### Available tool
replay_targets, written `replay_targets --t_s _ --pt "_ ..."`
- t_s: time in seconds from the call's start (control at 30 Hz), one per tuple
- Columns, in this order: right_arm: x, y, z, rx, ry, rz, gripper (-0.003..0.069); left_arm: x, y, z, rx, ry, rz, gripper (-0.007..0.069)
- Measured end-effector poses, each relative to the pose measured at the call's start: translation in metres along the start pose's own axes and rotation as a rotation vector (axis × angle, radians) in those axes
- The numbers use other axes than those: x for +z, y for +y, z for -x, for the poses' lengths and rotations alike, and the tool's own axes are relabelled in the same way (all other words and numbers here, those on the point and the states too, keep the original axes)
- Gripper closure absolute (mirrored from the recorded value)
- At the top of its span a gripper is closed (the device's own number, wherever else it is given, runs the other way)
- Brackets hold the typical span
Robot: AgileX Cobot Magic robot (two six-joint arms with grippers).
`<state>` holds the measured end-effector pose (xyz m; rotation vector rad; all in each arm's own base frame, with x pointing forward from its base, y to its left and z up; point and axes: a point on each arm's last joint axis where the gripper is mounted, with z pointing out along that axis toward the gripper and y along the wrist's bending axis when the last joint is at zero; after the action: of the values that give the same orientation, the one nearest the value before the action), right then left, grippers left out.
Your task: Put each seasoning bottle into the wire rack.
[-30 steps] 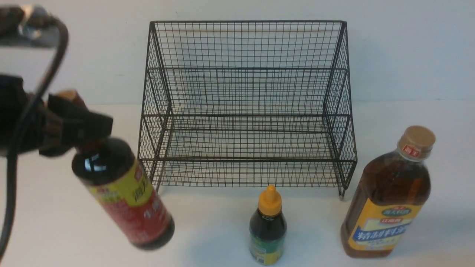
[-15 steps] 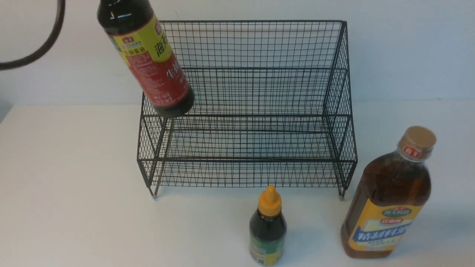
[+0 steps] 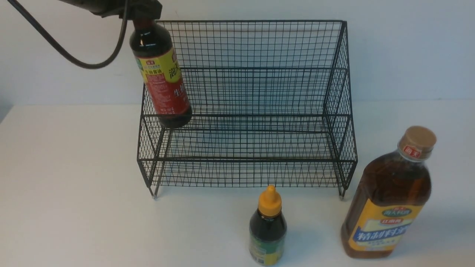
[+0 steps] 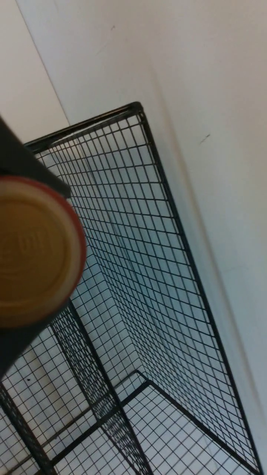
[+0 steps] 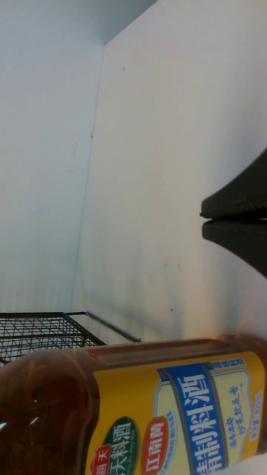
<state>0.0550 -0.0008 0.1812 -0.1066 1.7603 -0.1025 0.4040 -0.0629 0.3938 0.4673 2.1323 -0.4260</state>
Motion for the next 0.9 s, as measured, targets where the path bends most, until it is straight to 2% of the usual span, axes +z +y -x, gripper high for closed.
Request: replay_targets --t_s 0.4,0.9 --pt "0.000 0.000 0.000 0.000 0.001 0.000 0.0673 0.026 0.005 -0.020 0.099 0.132 -0.074 0.0358" --pt "0.000 0.000 0.000 0.000 0.001 0.000 0.0673 0.041 0.009 -0.029 0.082 0.177 -0.100 0.0358"
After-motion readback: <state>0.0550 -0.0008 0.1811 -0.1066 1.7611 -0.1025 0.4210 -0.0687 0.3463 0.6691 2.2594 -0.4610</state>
